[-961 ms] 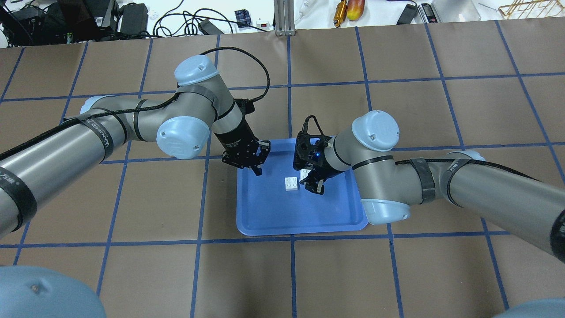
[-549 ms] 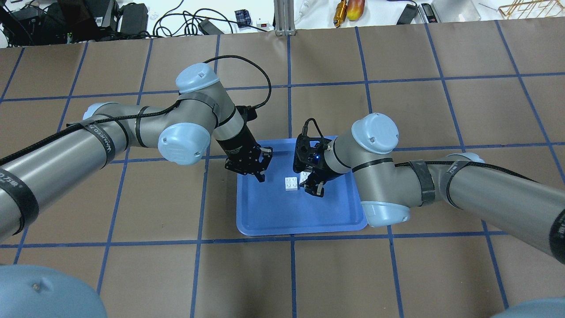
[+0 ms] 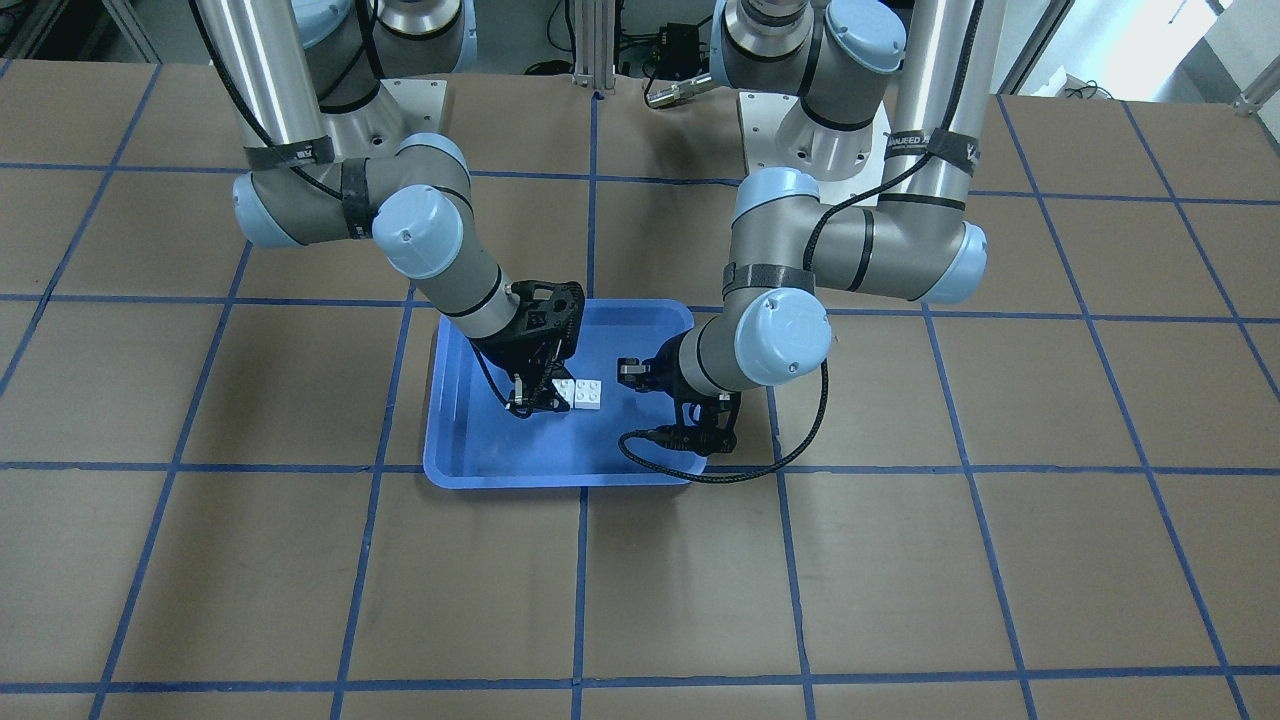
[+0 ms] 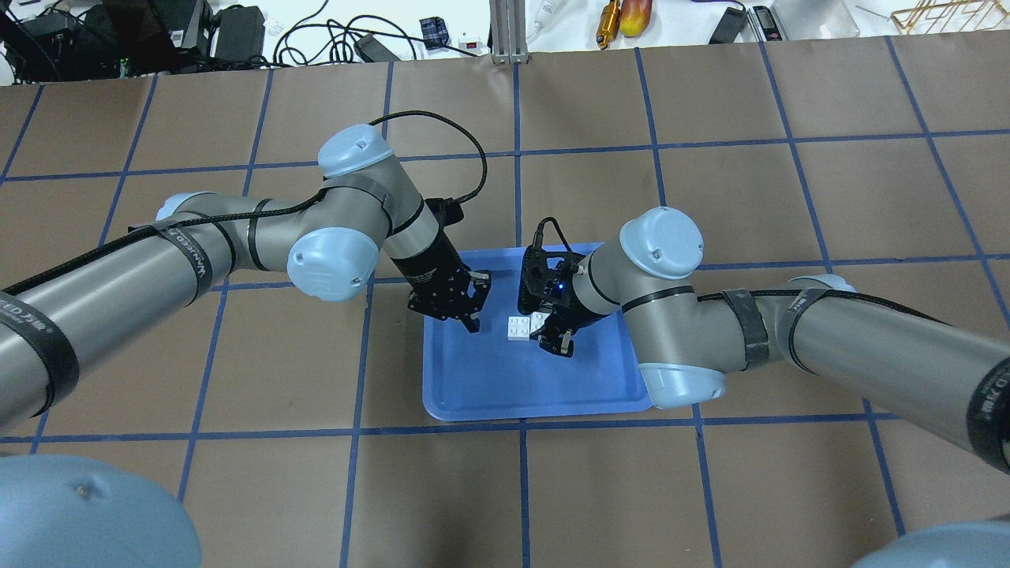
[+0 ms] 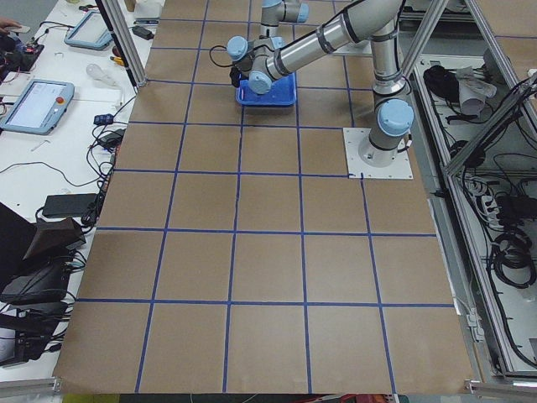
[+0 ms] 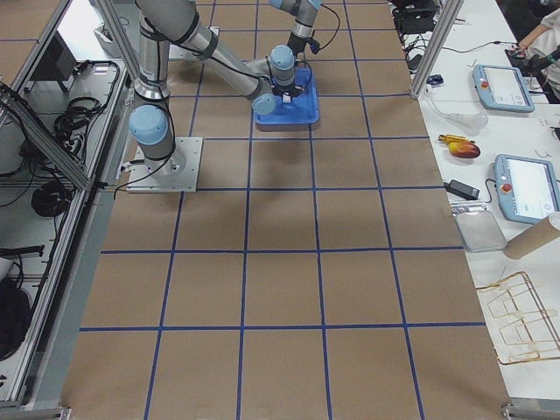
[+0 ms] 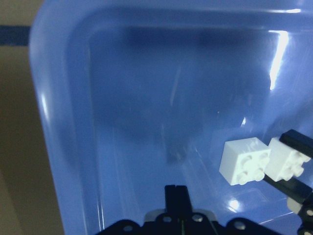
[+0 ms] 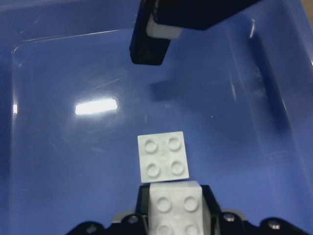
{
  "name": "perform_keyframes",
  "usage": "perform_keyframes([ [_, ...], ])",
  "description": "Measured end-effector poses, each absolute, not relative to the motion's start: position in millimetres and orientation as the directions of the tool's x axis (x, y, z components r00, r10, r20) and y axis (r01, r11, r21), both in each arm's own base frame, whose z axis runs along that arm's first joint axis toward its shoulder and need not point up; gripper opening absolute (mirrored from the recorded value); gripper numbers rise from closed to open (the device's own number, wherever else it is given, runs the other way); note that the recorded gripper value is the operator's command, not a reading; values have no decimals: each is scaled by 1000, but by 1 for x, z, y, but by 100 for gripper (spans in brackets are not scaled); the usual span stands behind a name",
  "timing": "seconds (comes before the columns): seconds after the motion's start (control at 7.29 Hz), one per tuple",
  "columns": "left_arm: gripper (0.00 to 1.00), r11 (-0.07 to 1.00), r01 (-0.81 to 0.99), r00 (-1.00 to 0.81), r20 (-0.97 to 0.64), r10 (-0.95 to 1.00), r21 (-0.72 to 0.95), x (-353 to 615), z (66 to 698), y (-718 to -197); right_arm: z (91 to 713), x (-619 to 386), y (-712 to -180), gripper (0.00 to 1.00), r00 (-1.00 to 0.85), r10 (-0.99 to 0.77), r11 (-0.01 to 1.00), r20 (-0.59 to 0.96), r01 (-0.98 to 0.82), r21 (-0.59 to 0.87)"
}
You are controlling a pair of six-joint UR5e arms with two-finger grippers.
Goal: Assemble white blocks and place on blue tray
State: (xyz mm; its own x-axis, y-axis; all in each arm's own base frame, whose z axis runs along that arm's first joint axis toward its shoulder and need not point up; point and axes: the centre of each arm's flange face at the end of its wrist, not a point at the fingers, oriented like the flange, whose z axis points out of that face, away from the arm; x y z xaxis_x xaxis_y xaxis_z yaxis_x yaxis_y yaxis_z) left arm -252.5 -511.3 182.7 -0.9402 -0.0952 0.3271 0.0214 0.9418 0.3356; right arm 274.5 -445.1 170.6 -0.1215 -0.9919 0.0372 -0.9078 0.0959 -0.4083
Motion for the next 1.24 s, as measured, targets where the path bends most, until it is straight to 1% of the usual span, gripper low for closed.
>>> perform_keyframes([
  [0.14, 0, 940, 24, -937, 337, -98, 340, -255, 180, -511, 169, 276, -444, 36, -119, -992, 94, 37, -908, -408],
  [0.27, 0, 939, 26, -935, 341, -99, 343, -256, 177, -511, 169, 276, -444, 99, -121, -992, 96, 36, -908, -408],
  [0.69, 0, 943, 31, -920, 379, -103, 331, -261, 175, -513, 170, 277, -444, 100, -130, -991, 105, 33, -905, -412],
  [0.96, 1, 946, 32, -915, 391, -103, 322, -263, 168, -515, 189, 273, -461, 100, -152, -985, 108, 76, -906, -410],
  [1.1, 5, 949, 31, -917, 387, -98, 315, -261, 170, -516, 209, 268, -475, 100, -168, -979, 114, 111, -917, -383],
  [1.24, 14, 953, 29, -925, 370, -89, 302, -258, 175, -516, 232, 257, -491, 100, -191, -973, 138, 132, -933, -333],
])
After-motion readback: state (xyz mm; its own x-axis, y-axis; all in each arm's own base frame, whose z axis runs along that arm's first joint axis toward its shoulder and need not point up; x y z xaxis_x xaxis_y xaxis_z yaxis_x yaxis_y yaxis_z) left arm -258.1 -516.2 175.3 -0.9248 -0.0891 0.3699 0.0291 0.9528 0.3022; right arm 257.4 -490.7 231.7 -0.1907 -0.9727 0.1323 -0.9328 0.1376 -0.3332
